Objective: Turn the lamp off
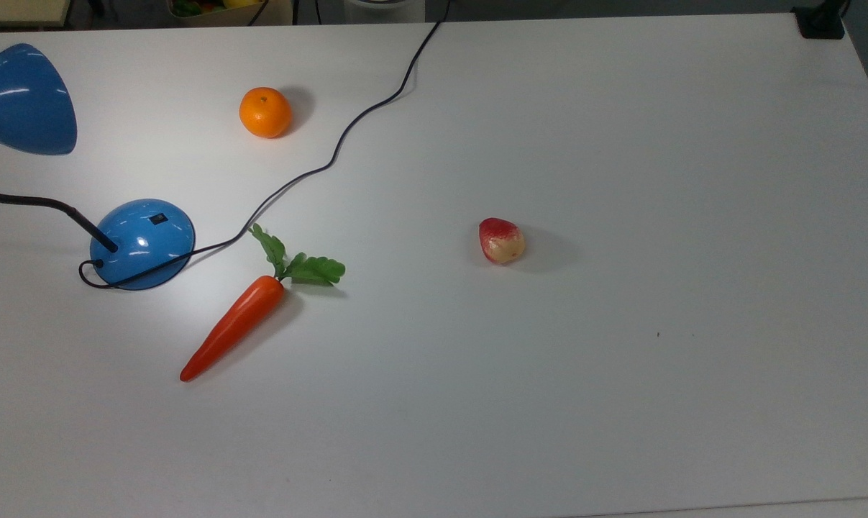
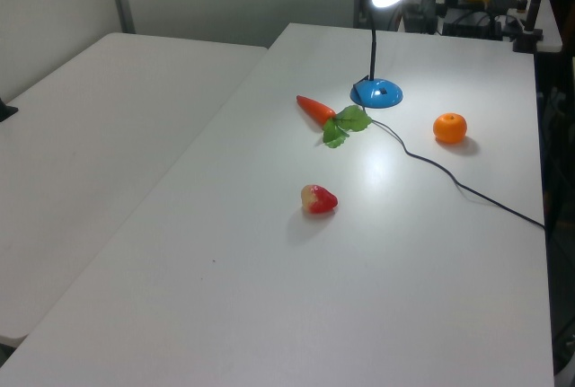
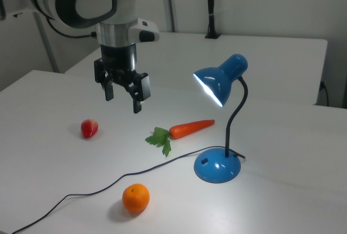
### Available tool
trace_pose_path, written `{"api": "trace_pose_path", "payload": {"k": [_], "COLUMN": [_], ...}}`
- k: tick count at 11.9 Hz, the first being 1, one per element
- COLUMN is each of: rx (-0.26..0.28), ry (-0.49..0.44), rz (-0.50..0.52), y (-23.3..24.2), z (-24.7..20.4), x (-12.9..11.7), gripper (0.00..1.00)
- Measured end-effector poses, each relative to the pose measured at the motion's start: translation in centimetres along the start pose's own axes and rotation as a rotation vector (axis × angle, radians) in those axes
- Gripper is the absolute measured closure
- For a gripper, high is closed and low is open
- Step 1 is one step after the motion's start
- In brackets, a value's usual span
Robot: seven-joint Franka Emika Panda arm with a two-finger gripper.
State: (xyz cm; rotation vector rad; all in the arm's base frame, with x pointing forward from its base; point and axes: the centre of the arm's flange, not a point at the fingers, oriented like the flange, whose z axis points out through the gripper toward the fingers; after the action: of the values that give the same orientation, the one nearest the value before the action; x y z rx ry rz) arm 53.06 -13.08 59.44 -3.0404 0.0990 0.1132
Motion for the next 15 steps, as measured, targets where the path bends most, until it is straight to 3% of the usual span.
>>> {"api": "trace_pose_path", "payload": {"k": [12, 15], "rx": [0.007, 0.008], "ry": [-0.027, -0.027], "rz": [-0.073, -0.079], "y": [-0.06, -0.02], "z": [0.03, 0.02], "x": [-0.51, -0.52], "gripper": [0.04, 0.09]}}
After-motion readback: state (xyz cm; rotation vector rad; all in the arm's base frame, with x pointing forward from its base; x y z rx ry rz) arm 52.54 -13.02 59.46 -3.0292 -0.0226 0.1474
